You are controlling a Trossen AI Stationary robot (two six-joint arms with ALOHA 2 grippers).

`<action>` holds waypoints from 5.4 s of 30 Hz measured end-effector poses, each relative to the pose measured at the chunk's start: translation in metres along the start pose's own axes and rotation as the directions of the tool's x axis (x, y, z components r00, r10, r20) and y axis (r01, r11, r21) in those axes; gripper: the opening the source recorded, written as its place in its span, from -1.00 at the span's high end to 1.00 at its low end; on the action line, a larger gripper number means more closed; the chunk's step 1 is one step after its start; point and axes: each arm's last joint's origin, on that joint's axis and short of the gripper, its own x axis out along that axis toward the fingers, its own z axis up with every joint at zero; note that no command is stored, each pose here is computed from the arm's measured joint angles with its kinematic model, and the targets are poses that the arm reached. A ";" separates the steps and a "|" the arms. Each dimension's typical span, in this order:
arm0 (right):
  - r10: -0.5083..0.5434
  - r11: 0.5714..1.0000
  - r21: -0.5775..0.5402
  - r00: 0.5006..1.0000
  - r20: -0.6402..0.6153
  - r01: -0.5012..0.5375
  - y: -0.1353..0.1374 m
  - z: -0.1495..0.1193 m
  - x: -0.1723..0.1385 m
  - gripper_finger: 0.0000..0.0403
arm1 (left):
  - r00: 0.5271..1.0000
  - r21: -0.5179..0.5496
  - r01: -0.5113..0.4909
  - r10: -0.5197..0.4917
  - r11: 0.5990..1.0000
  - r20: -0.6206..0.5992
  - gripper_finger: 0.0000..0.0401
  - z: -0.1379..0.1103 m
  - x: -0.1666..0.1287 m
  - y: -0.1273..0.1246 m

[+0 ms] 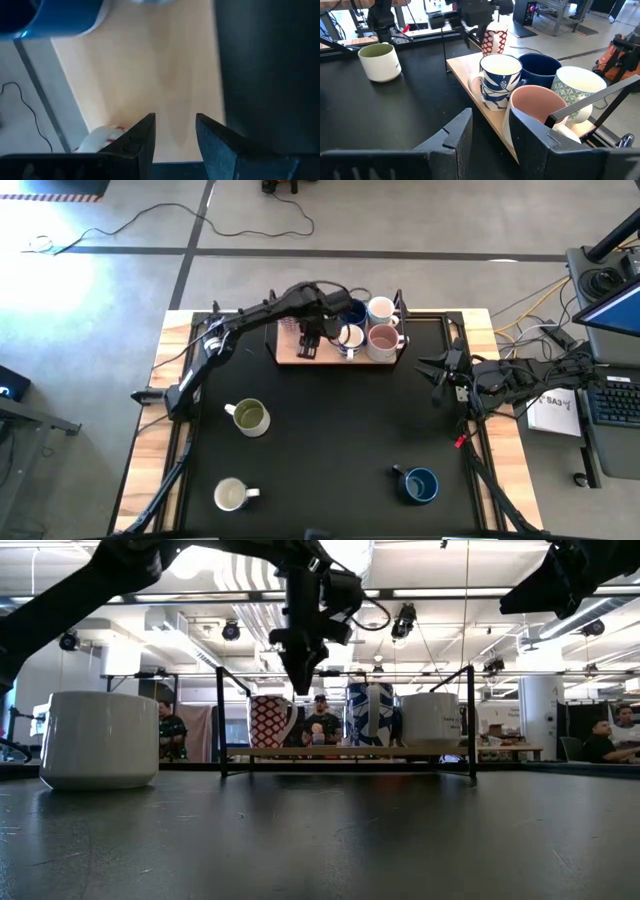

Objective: Place coffee mugs
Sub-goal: Put the green mug on the shelf aligned with the other red mug

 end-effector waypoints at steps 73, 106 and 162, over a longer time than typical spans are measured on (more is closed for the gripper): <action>0.000 1.000 0.000 1.000 0.000 0.000 0.000 0.000 0.000 0.40 | 0.972 -0.452 -0.146 0.043 0.880 -0.230 0.53 -0.090 0.025 -0.322; 0.000 1.000 0.000 1.000 0.000 0.000 0.000 0.000 0.000 0.40 | 0.984 -0.261 0.042 0.005 0.964 0.177 0.95 -0.014 -0.028 -0.261; 0.000 1.000 0.000 1.000 0.000 0.000 0.000 0.000 0.000 0.40 | 0.996 -0.264 0.059 -0.076 0.963 -0.054 0.93 -0.030 0.019 -0.045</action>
